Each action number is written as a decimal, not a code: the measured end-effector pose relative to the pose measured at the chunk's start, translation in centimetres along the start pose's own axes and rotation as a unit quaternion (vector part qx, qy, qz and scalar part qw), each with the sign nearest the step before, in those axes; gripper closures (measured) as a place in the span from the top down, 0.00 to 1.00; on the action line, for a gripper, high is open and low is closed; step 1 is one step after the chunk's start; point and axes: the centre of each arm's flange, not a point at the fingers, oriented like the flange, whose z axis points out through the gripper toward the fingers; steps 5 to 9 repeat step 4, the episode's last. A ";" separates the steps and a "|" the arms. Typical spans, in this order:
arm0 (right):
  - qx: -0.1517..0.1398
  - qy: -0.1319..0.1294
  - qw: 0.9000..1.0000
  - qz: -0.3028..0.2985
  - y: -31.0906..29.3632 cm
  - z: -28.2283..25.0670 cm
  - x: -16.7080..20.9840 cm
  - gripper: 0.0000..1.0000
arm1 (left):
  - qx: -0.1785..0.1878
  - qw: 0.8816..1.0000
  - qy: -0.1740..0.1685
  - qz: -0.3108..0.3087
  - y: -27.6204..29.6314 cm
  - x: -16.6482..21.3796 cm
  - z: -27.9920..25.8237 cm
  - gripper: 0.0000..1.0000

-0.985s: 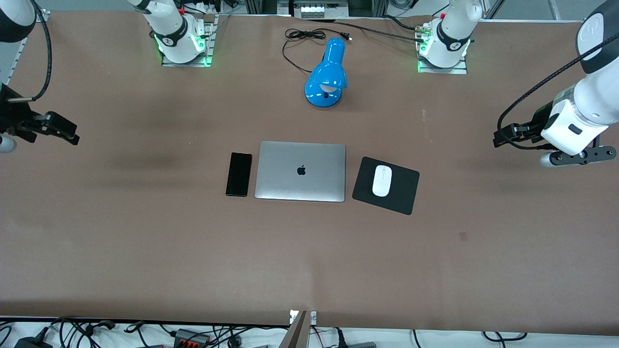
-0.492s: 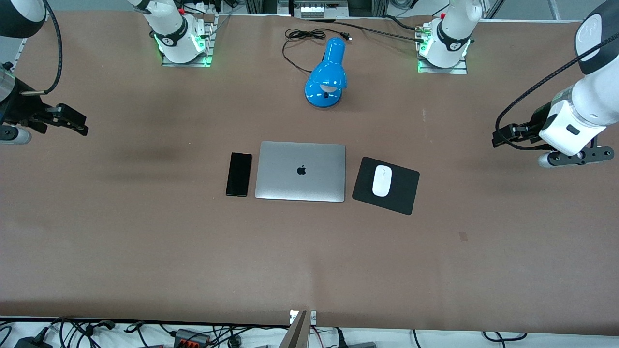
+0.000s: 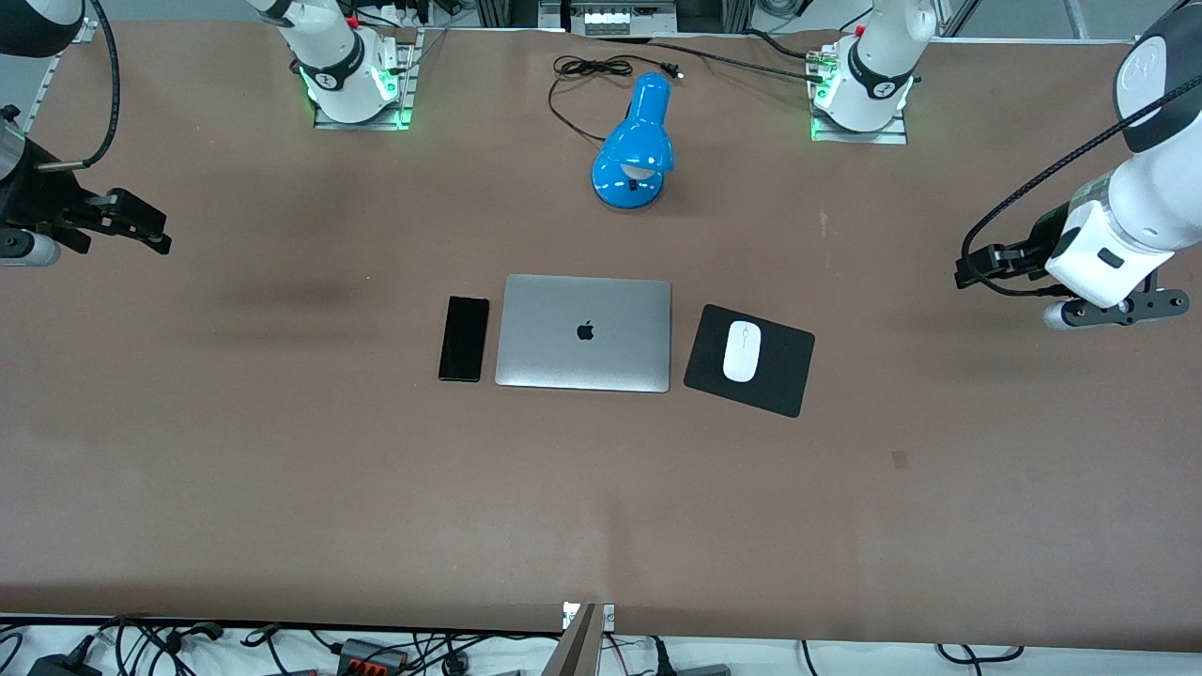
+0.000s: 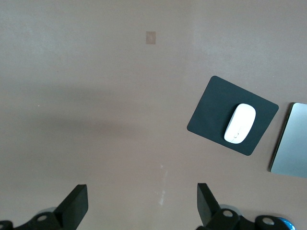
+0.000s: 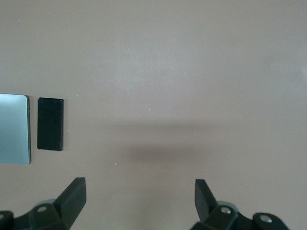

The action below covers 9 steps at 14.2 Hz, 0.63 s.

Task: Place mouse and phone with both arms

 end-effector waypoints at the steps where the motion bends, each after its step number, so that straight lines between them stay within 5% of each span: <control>1: 0.000 0.001 1.000 0.000 0.0 -0.1 -0.1 1.00 | 0.000 1.000 0.000 0.000 0.0 0.0 0.0 1.00; 9: 0.000 0.005 1.000 0.001 0.1 -0.6 -0.3 1.00 | 0.000 1.000 0.001 0.009 0.9 -0.2 0.0 1.00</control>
